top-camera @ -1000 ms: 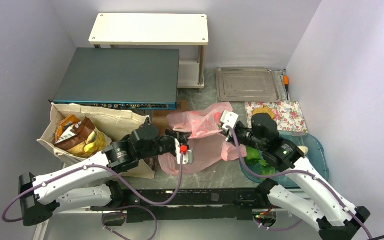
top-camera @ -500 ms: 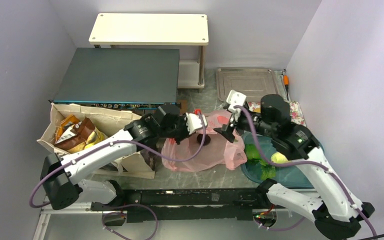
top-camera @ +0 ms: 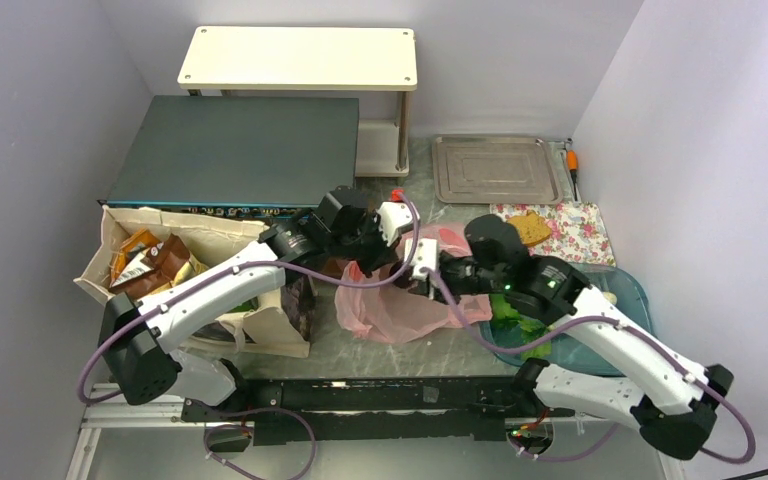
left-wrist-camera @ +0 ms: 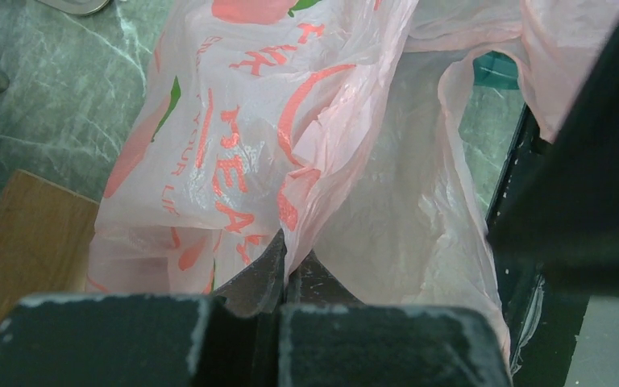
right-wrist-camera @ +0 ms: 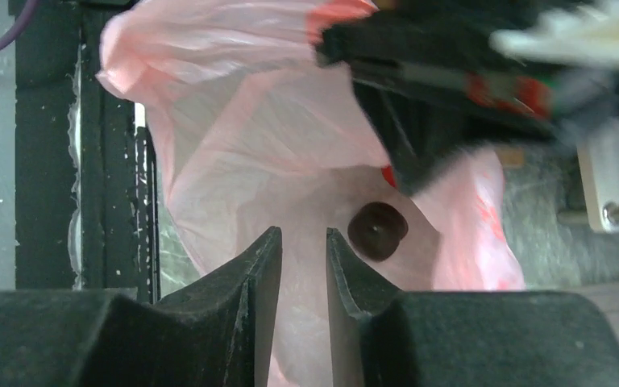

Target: Untie the knot of the grocery bags and take out the mixed food

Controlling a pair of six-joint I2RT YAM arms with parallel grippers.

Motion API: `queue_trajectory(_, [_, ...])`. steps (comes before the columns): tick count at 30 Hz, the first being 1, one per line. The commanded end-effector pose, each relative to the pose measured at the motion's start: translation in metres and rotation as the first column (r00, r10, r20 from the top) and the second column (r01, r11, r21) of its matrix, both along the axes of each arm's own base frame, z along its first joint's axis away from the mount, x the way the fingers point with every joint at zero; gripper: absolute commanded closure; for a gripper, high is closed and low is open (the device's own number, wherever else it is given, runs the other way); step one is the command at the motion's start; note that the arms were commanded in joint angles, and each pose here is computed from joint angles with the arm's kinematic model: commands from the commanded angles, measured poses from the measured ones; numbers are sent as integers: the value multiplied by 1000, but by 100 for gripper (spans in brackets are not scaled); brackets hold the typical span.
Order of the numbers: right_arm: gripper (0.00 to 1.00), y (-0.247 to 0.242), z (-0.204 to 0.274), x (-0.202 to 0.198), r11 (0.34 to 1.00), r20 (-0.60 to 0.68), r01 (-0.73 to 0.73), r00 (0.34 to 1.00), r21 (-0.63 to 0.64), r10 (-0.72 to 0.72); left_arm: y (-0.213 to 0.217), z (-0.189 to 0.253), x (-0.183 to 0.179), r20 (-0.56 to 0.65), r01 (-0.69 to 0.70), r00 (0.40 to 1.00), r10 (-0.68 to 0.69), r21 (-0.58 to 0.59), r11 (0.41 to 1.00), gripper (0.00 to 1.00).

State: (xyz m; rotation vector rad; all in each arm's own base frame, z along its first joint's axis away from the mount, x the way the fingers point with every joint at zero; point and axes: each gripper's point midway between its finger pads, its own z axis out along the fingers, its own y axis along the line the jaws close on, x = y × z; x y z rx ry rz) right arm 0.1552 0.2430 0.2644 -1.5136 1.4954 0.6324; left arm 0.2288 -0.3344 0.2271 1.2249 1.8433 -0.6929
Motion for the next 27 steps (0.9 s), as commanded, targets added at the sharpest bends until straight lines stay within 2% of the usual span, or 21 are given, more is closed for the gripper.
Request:
queue_trajectory(1, [75,21,5,16,1000,185,-20,982,-18,23,-5,19,4,-18,-3,1000,2,-54,999,100])
queue_trajectory(3, [79,15,-19,23,998,216,13,976,-55,-1,-3,19,5,-21,-3,1000,2,-57,998,100])
queue_trajectory(5, [79,7,-35,32,998,297,60,954,-30,-48,-1,19,7,-33,1,999,-3,-62,998,100])
queue_trajectory(8, [71,-1,-55,48,991,390,131,912,10,-124,-1,21,9,-33,10,999,-12,-66,998,100])
queue_trajectory(10, [65,-2,-72,59,984,406,180,899,-2,-164,-3,24,9,-26,23,999,-25,-70,997,100])
queue_trajectory(14, [55,3,-90,70,974,390,225,896,21,-215,-4,28,11,-13,35,999,-36,-66,997,100])
queue_trajectory(20, [29,10,-121,72,969,298,249,924,5,-239,-4,25,12,-36,37,999,-39,-54,998,100])
queue_trajectory(27, [18,3,-147,85,948,261,318,916,-8,-305,-3,22,10,-63,38,997,-42,-59,998,100])
